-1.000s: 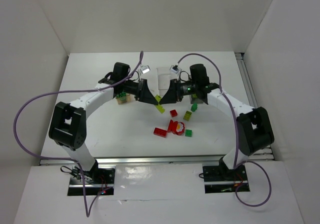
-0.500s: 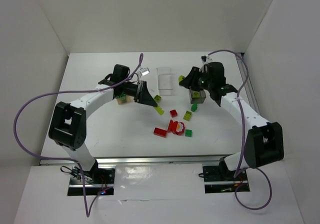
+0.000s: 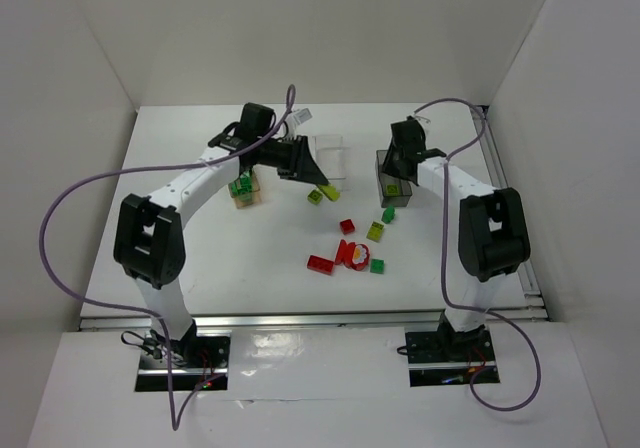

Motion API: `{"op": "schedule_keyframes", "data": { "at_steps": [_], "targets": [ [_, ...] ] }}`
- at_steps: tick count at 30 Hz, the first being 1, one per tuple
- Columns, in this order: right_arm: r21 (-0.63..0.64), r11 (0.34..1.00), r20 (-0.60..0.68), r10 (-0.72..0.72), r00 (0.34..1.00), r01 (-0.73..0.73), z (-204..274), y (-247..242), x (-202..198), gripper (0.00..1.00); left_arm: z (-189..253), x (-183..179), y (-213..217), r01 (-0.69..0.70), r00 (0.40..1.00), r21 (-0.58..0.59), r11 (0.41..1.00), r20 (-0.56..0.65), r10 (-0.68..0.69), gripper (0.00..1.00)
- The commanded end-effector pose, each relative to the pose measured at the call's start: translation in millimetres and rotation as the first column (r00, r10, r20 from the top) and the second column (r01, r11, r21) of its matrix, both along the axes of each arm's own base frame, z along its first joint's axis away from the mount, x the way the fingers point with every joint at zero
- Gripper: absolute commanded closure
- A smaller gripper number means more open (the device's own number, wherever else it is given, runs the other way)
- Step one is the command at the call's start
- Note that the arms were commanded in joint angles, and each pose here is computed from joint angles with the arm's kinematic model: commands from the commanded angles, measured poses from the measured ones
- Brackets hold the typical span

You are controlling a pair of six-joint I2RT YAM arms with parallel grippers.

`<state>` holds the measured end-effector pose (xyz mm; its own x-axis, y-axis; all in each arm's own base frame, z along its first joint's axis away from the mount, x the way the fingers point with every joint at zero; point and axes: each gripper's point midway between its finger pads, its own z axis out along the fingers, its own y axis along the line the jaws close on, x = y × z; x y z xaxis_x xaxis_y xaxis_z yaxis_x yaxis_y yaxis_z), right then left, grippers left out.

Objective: Sort the legos into containers by color

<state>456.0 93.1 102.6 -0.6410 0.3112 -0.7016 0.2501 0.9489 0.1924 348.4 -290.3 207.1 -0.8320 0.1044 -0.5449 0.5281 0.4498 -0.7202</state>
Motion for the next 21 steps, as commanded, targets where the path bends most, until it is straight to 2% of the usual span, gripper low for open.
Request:
{"op": "schedule_keyframes", "data": {
  "at_steps": [1, 2, 3, 4, 5, 6, 9, 10, 11, 12, 13, 14, 15, 16, 17, 21],
  "targets": [
    [-0.038, 0.998, 0.072, -0.04, 0.997, 0.043, 20, -6, 20, 0.59, -8, 25, -14, -0.063, 0.997, 0.08, 0.995, -0.032, 0.066, 1.0],
    [-0.038, 0.998, 0.072, -0.04, 0.997, 0.043, 20, -6, 20, 0.4, -7, 27, -21, -0.065, 0.997, 0.092, 0.994, -0.034, 0.069, 1.0],
    [-0.027, 0.999, 0.078, -0.03, 0.996, 0.033, 24, -3, 22, 0.29, -10, 36, -19, -0.103, 0.994, 0.123, 0.987, -0.033, 0.108, 1.0],
    [-0.027, 0.999, 0.079, -0.03, 0.996, 0.033, 24, -3, 22, 0.22, 3, 43, -27, -0.121, 0.992, 0.115, 0.986, -0.017, 0.123, 1.0],
    [-0.026, 0.999, 0.08, -0.03, 0.996, 0.033, 25, -4, 19, 0.16, -5, 51, -29, -0.127, 0.991, 0.13, 0.983, -0.027, 0.132, 1.0],
    [-0.017, 0.999, 0.111, -0.031, 0.993, 0.033, 40, -4, 19, 0.16, -4, 55, -31, -0.135, 0.99, 0.124, 0.983, -0.033, 0.14, 1.0],
    [-0.004, 0.998, 0.121, -0.062, 0.991, 0.063, 46, -11, 0, 0.18, 4, 70, -41, -0.168, 0.985, 0.113, 0.979, -0.021, 0.172, 1.0],
    [0.031, 0.997, 0.165, -0.08, 0.983, 0.076, 66, -13, -10, 0.18, -6, 77, -43, -0.179, 0.982, 0.125, 0.976, -0.036, 0.185, 1.0],
    [0.041, 0.993, 0.194, -0.116, 0.974, 0.11, 74, -19, -17, 0.19, 5, 82, -54, -0.175, 0.984, 0.099, 0.98, -0.013, 0.177, 1.0],
    [0.038, 0.989, 0.166, -0.145, 0.975, 0.141, 61, -26, -35, 0.19, 6, 88, -61, -0.179, 0.984, 0.093, 0.979, 0.009, 0.179, 1.0],
    [0.083, 0.982, 0.225, -0.186, 0.957, 0.171, 85, -32, -48, 0.19, -10, 92, -73, -0.178, 0.983, 0.106, 0.978, -0.023, 0.182, 1.0],
    [0.081, 0.972, 0.226, -0.234, 0.946, 0.221, 85, -42, -62, 0.19, 3, 105, -80, -0.187, 0.982, 0.069, 0.98, 0.011, 0.187, 1.0],
    [0.109, 0.963, 0.253, -0.267, 0.93, 0.247, 93, -50, -82, 0.19, 3, 108, -92, -0.18, 0.984, 0.053, 0.982, 0.013, 0.18, 1.0],
    [0.132, 0.955, 0.266, -0.292, 0.918, 0.266, 98, -53, -92, 0.19, -18, 113, -104, -0.183, 0.982, 0.06, 0.981, -0.031, 0.185, 1.0],
    [0.13, 0.947, 0.271, -0.32, 0.908, 0.295, 100, -61, -104, 0.19, -6, 122, -111, -0.184, 0.983, 0.022, 0.983, -0.014, 0.184, 1.0],
    [0.16, 0.94, 0.315, -0.337, 0.887, 0.3, 120, -72, -141, 0.19, -23, 140, -138, -0.202, 0.979, -0.039, 0.979, -0.039, 0.201, 1.0]
  ]
}}
